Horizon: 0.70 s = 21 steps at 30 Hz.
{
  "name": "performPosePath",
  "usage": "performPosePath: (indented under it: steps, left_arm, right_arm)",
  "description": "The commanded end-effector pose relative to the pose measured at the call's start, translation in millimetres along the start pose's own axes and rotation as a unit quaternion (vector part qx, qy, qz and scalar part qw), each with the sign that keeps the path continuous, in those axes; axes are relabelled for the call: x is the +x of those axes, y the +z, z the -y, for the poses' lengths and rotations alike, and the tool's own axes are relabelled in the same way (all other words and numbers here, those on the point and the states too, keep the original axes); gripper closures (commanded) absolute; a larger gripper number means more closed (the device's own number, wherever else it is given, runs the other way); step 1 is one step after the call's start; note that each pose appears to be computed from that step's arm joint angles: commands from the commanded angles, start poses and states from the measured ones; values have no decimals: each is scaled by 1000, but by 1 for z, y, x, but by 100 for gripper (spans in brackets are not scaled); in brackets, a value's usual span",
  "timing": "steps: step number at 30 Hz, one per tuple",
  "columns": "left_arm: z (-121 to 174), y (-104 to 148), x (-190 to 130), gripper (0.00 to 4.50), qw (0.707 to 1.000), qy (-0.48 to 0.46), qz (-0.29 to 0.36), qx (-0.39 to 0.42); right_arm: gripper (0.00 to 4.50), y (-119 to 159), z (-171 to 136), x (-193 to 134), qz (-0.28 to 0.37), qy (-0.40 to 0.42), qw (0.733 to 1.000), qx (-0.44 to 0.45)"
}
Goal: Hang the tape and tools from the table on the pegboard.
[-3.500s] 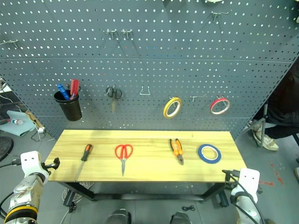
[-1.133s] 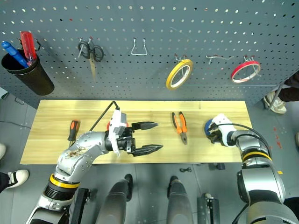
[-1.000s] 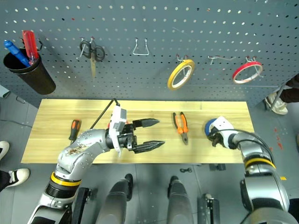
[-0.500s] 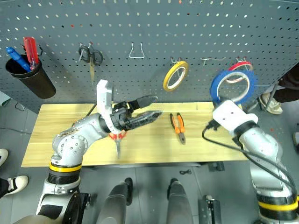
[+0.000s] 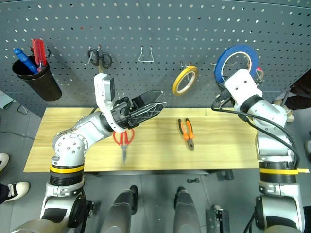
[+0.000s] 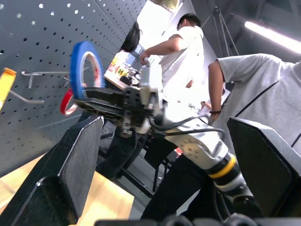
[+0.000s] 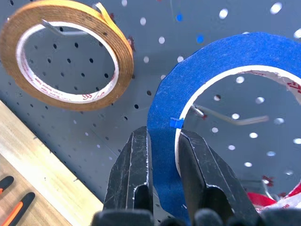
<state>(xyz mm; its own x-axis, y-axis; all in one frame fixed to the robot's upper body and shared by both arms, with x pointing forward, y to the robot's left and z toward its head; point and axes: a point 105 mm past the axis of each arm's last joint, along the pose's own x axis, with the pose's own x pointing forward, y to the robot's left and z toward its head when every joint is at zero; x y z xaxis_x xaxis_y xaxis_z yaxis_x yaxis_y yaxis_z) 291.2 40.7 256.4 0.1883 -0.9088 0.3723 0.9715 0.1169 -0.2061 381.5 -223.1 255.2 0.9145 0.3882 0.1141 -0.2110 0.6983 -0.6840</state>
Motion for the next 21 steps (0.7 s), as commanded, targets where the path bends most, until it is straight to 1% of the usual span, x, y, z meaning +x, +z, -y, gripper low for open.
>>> performPosePath:
  steps: [1,3,4,5,8,11,12,16,18,20,21]
  left_arm:
    - [10,6,0,0,1000,-15,9,14]
    - [10,7,0,0,1000,-14,10,17]
    - [10,7,0,0,1000,-14,10,18]
    - [9,8,0,0,1000,-13,10,18]
    - [7,9,-2,0,1000,-9,8,20]
    - [6,6,-7,0,1000,-3,-3,23]
    - [5,5,-10,0,1000,-1,-9,24]
    - [2,-7,-25,0,999,11,-41,24]
    - [-1,-15,-35,0,998,18,-63,23]
    - [-4,-27,-50,0,995,28,-96,24]
    - [-6,-32,-55,0,993,32,-110,28]
  right_arm:
    - [407,0,2,1,9,15,999,31]
    - [303,-4,0,1,6,21,998,53]
    - [265,-6,0,1,4,20,998,56]
    - [236,-7,1,0,2,15,998,59]
    - [133,-13,0,-6,-8,4,998,61]
    - [32,-22,-9,-21,-25,-2,998,66]
    - [7,-24,-13,-26,-32,-3,997,68]
    - [7,-33,-42,-48,-66,18,993,92]
    - [7,-39,-63,-55,-97,43,988,114]
    - [7,-51,-92,-57,-153,76,972,159]
    - [7,-53,-100,-57,-171,85,965,181]
